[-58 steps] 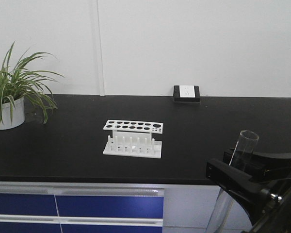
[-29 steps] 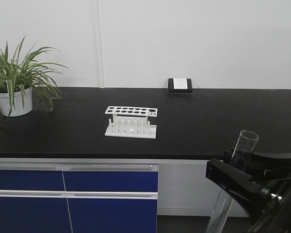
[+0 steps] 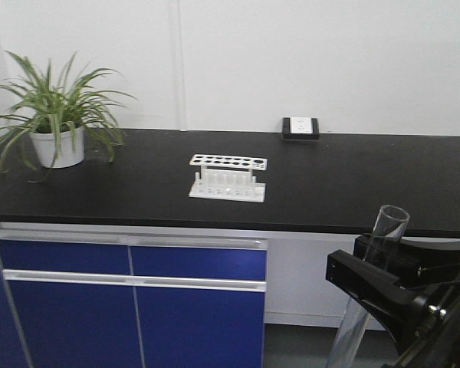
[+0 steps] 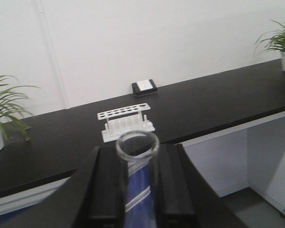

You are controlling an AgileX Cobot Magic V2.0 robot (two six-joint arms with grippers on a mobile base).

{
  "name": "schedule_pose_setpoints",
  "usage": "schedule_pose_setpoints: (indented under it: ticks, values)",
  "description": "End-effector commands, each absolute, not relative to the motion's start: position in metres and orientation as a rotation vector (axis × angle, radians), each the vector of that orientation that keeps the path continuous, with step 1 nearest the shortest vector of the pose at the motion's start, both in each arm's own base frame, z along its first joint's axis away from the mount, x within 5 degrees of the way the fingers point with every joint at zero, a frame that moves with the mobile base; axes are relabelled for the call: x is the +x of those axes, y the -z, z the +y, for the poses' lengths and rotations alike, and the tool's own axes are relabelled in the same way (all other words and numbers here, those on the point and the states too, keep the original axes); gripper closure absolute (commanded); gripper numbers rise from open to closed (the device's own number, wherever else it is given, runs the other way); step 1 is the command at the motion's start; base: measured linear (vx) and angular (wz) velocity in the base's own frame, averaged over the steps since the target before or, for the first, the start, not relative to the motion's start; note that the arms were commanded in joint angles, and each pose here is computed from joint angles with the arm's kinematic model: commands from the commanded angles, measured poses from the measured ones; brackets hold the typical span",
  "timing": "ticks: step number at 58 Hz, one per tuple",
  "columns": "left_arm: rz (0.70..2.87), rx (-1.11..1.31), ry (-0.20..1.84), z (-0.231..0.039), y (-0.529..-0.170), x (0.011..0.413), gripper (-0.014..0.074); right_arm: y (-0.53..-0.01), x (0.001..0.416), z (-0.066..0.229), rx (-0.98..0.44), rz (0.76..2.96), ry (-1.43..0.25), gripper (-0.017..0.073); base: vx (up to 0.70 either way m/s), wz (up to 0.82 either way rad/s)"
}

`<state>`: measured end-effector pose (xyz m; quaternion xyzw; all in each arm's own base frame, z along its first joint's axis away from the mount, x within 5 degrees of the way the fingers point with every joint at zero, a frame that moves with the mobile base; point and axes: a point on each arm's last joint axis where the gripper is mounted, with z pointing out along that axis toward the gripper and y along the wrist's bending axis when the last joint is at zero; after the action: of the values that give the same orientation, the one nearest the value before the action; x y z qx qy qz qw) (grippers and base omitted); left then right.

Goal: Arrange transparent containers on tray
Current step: 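Back the base away from the rack and turn toward the sink counter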

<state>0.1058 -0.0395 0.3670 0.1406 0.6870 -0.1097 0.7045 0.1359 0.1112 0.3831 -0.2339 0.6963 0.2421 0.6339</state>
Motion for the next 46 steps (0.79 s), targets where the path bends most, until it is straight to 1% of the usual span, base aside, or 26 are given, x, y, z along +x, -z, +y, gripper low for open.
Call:
schedule_pose_setpoints:
  ticks: [1, 26, 46]
  values:
    - [1.419, 0.290, 0.271, -0.0395, -0.3842, 0.1028, 0.0511, -0.4031, 0.1339, 0.1082, -0.494, 1.465, -0.566, 0.0498, -0.12, 0.27]
    - [1.419, 0.290, 0.271, -0.0395, -0.3842, 0.1028, 0.0511, -0.4031, 0.1339, 0.1082, -0.494, 1.465, -0.566, 0.0498, -0.07, 0.39]
    - [1.419, 0.290, 0.271, -0.0395, -0.3842, 0.1028, 0.0511, -0.4031, 0.1339, 0.1082, -0.494, 1.465, -0.566, 0.0498, -0.01, 0.60]
